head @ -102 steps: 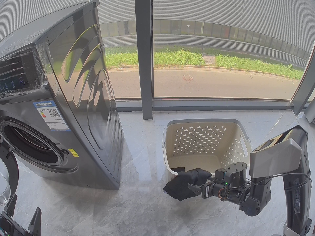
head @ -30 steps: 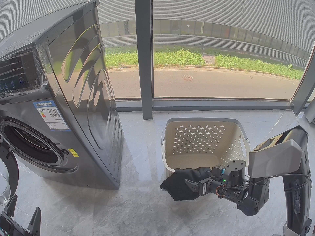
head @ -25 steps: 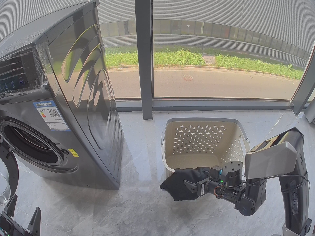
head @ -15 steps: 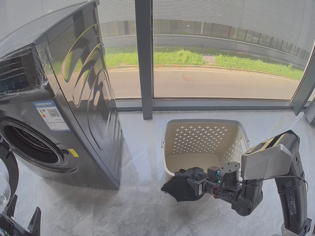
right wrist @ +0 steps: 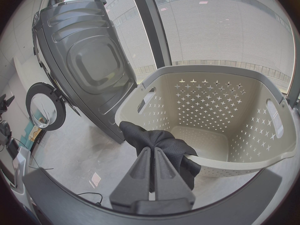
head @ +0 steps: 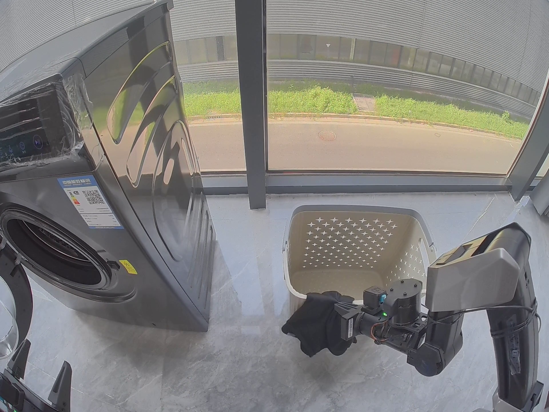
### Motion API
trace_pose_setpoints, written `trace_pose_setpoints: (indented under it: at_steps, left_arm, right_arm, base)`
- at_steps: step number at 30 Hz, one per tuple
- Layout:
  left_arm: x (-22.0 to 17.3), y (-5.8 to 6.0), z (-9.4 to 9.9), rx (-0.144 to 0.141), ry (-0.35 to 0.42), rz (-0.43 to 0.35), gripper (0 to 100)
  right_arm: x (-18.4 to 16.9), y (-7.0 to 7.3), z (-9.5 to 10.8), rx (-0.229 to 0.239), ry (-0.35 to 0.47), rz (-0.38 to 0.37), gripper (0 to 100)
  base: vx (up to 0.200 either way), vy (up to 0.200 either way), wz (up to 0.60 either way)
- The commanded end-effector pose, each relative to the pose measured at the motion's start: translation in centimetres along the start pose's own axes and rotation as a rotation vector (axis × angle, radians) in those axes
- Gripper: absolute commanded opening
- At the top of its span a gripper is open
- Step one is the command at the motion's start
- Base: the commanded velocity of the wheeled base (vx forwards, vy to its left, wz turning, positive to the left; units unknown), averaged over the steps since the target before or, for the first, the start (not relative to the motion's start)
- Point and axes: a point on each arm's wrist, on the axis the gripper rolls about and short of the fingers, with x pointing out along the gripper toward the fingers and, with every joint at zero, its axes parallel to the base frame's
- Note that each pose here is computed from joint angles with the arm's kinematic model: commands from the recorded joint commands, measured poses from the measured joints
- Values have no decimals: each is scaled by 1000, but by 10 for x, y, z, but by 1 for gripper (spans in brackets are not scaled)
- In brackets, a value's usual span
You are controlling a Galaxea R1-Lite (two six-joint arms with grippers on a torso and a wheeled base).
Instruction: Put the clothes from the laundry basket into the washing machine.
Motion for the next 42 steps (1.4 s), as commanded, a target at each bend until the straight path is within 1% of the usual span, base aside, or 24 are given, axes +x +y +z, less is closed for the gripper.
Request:
trace_pose_setpoints:
  at_steps: [1, 2, 3, 4, 8, 9, 10, 12, 14, 15, 17, 20, 25, 29, 38, 42]
  left_arm:
    - [-1, 0, -1, 0, -13, -1, 100]
    - [-1, 0, -1, 0, -13, -1, 100]
    - [-1, 0, -1, 0, -13, -1, 100]
    - [-1, 0, -1, 0, -13, -1, 100]
    - [-1, 0, -1, 0, -13, -1, 100]
    - [-1, 0, -1, 0, -13, -1, 100]
    - [-1, 0, -1, 0, -13, -1, 100]
    - [-1, 0, -1, -1, -13, -1, 100]
    - [-1, 0, -1, -1, -13, -1, 100]
    - [-1, 0, -1, 0, -13, -1, 100]
    - [-1, 0, -1, -1, -13, -1, 100]
    - [-1, 0, -1, 0, -13, -1, 100]
    - [-1, 0, -1, -1, -13, -1, 100]
    - [-1, 0, -1, -1, -13, -1, 100]
    - [-1, 0, -1, 0, -13, 1, 100]
    - [-1, 0, -1, 0, -15, 0, 100]
  right_arm:
    - [-8, 3, 15, -1, -42, 7, 0]
    - [-22, 5, 28, 0, -71, 10, 0]
    - [-24, 5, 30, 0, -77, 11, 0]
    - [-32, 7, 37, 1, -97, 16, 0]
    - [-51, 15, 56, 19, -157, 37, 0]
    - [-51, 15, 56, 21, -159, 37, 0]
    - [-56, 17, 63, 43, -182, 43, 0]
    - [-61, 20, 71, 56, -211, 56, 0]
    - [-64, 22, 75, 62, -225, 62, 0]
    - [-68, 24, 81, 68, -253, 64, 0]
    - [-73, 28, 87, 68, -278, 67, 0]
    - [-74, 31, 90, 79, -291, 76, 0]
    - [-79, 40, 96, 77, -320, 88, 0]
    - [-80, 43, 101, 77, -343, 99, 0]
    - [-89, 50, 120, 85, -423, 128, 0]
    - [-90, 50, 121, 85, -426, 130, 0]
  base:
    - [0, 0, 0]
    - [0, 0, 0]
    - [0, 0, 0]
    - [0, 0, 0]
    - [0, 0, 0]
    - [0, 0, 0]
    - [0, 0, 0]
    - [0, 0, 0]
    - [0, 0, 0]
    - [0, 0, 0]
    - [0, 0, 0]
    - [0, 0, 0]
    - [0, 0, 0]
    - [0, 0, 0]
    - [0, 0, 0]
    - [0, 0, 0]
